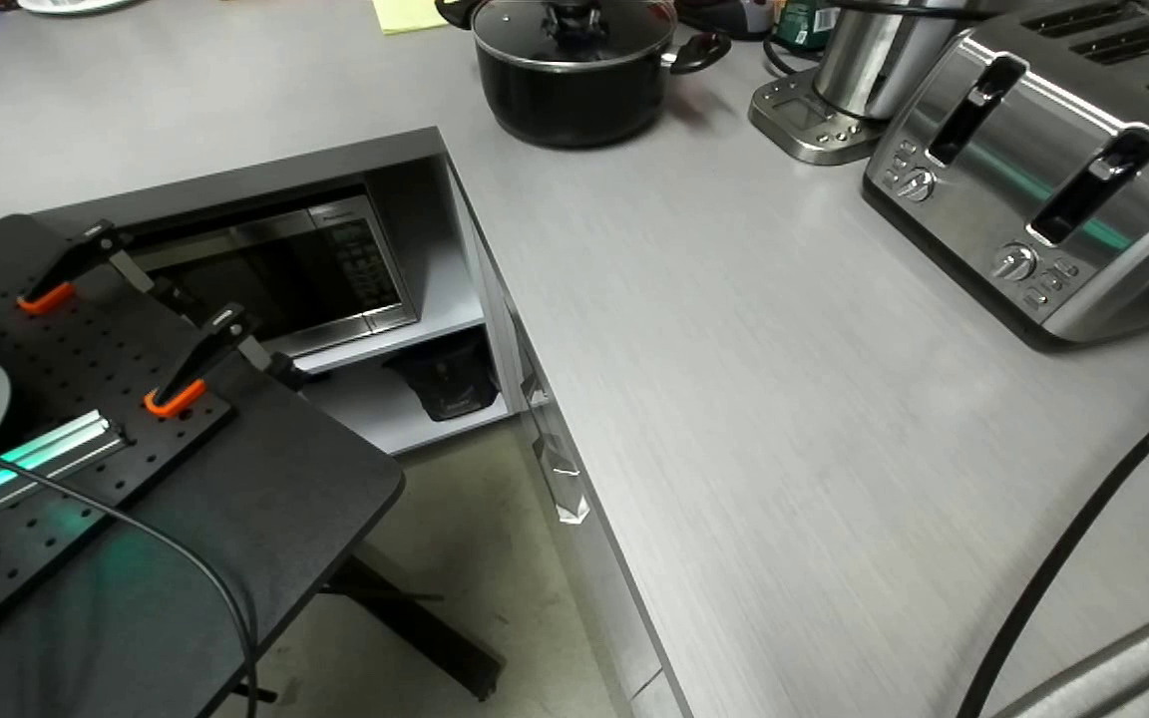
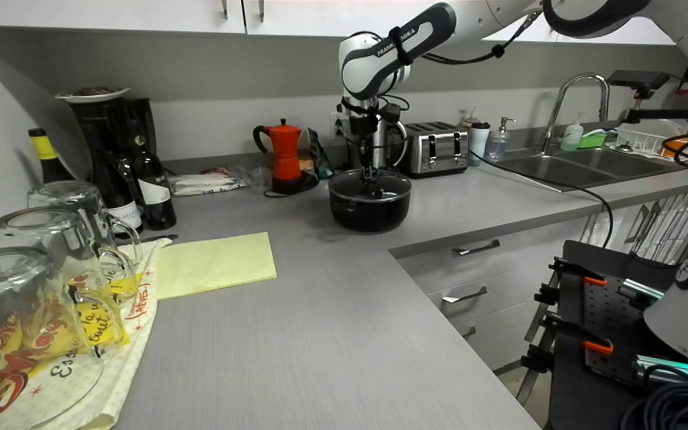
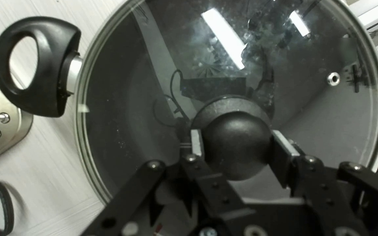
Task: Pick up the lid from the pot and put it on the counter
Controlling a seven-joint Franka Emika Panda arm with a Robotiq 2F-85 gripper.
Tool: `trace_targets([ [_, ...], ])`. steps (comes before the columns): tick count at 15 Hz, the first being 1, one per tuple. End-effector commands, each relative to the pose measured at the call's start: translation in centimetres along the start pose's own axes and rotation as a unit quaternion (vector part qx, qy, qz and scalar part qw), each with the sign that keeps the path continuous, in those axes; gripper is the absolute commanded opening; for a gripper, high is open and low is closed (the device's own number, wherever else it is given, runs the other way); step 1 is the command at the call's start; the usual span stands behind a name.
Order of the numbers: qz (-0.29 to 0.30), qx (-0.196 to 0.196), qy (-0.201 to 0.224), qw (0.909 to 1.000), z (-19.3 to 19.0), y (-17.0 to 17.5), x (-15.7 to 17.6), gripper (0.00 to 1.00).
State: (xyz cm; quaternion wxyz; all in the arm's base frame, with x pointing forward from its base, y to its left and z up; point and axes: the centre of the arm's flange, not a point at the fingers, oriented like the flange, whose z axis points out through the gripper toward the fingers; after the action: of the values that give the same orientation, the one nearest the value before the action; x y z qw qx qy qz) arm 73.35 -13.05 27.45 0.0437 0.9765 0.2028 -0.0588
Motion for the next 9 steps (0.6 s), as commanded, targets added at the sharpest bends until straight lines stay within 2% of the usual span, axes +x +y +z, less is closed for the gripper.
trace_targets([
  [1,-0.011,-0.004,0.022,0.9997,-2.8,-1.4,-0.7,0.25],
  [9,-0.06,-0.028,0.079,0.9947,-10.5,-5.7,-3.7,0.25],
])
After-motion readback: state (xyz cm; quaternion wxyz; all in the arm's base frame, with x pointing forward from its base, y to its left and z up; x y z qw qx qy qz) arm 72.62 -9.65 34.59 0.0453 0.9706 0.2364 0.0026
